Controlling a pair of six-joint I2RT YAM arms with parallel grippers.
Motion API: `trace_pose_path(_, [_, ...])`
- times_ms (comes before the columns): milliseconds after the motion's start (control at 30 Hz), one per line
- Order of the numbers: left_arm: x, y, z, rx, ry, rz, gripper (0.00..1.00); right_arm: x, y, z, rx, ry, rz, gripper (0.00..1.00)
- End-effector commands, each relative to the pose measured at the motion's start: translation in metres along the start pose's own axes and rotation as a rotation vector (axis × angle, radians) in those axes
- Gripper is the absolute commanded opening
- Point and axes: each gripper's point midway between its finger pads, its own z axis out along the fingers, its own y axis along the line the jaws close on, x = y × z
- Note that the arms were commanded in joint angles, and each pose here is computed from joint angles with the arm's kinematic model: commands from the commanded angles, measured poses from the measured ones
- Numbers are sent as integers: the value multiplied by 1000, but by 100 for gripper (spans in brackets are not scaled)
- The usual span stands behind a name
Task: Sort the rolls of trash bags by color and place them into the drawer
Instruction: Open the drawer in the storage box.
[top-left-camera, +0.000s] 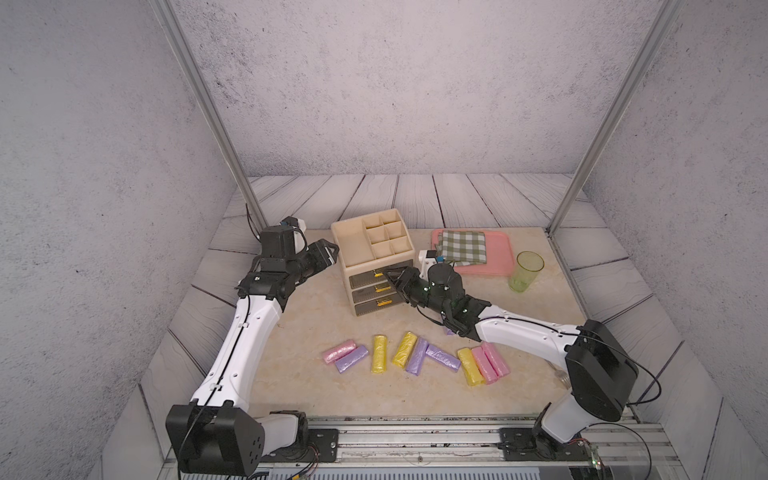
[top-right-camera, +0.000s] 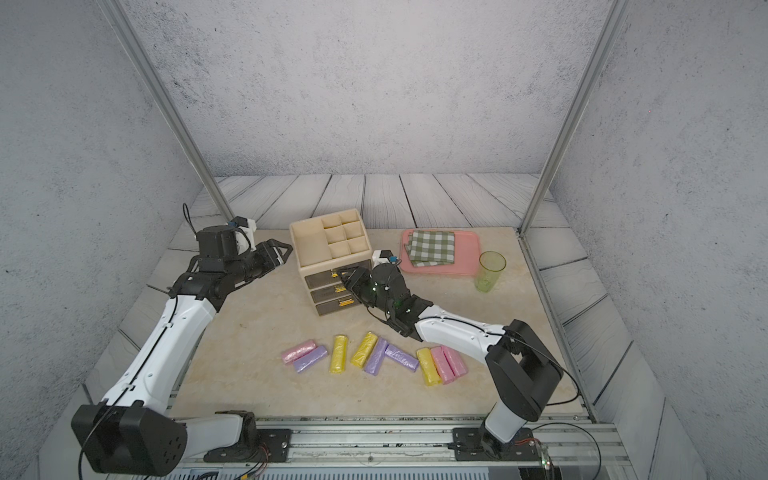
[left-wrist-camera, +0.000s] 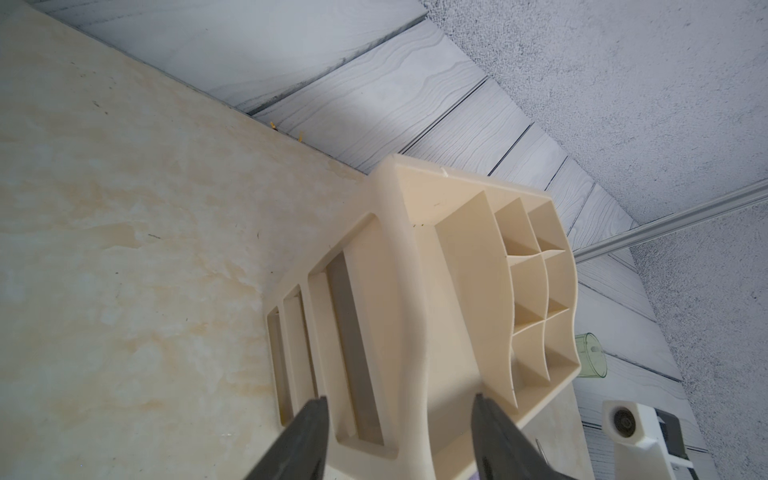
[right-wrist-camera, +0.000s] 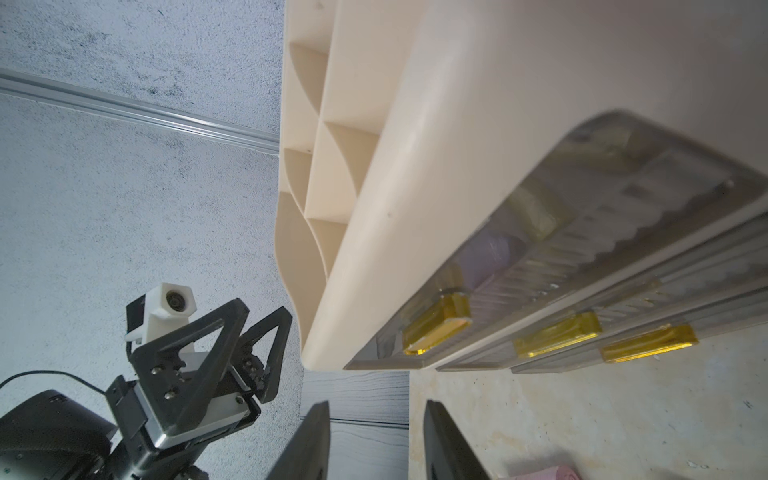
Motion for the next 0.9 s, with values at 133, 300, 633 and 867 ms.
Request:
trace_pose_path(133, [-6, -15, 9, 49, 7, 23, 54, 2, -10, 11, 7, -5, 8, 42])
trace_pose_path(300, [-5, -6, 23, 22, 14, 24, 51, 2, -17, 11, 21, -15, 9, 42])
trace_pose_path(633, [-8, -11, 36, 49, 33, 46, 51, -1, -22, 15, 28, -34, 1, 45])
trace_pose_path(867, [-3, -11, 39, 55, 49, 47, 40, -1, -29, 18, 37, -42, -7, 45])
